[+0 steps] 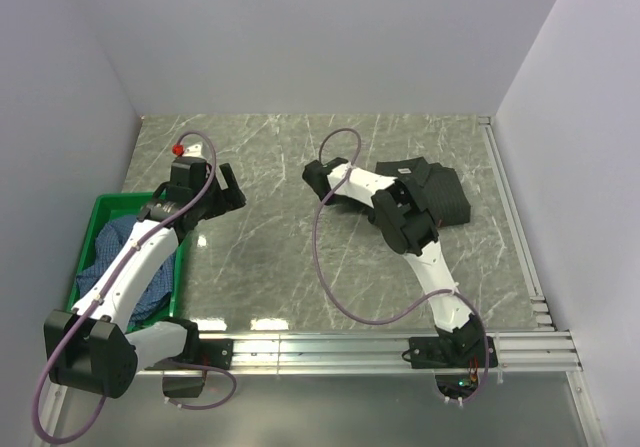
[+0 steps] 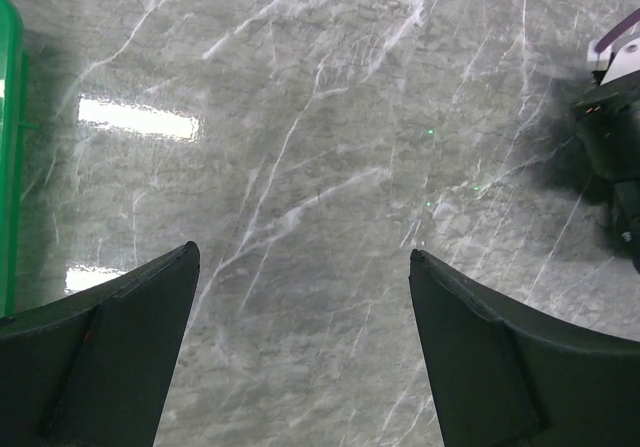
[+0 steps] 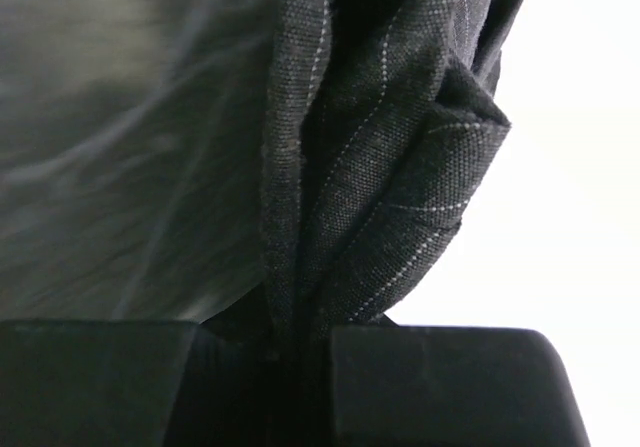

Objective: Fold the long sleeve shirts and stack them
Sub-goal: Fold the shirt, then neatly place the folded shirt to the corner

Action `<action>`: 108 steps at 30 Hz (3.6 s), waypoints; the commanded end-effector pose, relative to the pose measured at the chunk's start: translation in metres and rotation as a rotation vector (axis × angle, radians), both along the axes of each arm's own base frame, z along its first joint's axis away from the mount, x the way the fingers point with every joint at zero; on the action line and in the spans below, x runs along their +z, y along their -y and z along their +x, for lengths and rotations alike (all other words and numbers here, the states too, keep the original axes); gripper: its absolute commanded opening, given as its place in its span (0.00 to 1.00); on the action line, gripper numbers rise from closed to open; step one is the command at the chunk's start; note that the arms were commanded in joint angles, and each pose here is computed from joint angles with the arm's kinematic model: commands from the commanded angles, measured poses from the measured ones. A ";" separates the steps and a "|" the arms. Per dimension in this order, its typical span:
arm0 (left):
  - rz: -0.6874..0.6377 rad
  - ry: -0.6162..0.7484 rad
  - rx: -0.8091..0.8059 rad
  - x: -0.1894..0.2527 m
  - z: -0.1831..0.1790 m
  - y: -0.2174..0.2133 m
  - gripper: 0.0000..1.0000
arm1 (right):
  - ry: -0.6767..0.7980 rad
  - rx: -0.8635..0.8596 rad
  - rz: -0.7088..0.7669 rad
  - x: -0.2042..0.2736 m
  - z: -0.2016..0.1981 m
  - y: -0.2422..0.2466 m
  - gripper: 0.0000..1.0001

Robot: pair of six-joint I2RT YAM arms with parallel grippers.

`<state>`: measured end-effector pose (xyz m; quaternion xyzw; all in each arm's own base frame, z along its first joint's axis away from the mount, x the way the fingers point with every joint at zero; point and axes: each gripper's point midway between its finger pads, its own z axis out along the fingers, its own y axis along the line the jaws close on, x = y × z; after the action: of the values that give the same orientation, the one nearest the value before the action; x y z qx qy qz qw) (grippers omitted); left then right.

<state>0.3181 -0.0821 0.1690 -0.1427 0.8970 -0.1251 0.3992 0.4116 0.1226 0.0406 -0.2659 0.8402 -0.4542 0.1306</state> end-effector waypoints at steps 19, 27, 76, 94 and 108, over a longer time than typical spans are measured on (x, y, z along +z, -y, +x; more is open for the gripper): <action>0.016 0.064 0.016 0.014 0.005 -0.008 0.91 | 0.002 0.222 0.528 0.010 -0.055 -0.181 0.49; 0.014 0.060 0.012 0.012 0.006 -0.007 0.91 | 0.157 0.179 0.784 0.060 -0.046 -0.175 0.40; -0.390 -0.087 -0.516 -0.047 0.056 0.323 0.59 | 0.778 -0.569 1.978 0.081 -0.029 0.102 0.52; -0.305 -0.082 -0.408 -0.024 0.045 0.279 0.76 | 0.856 -0.839 1.850 0.048 -0.067 0.135 0.65; -0.067 0.063 -0.113 0.059 0.030 0.076 0.95 | 0.884 -0.960 2.034 0.054 -0.126 0.055 0.81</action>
<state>0.3659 -0.2103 0.2554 -0.0980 0.8588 -0.2699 0.4242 0.2838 0.0684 0.0937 0.4187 0.7482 0.3557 0.3721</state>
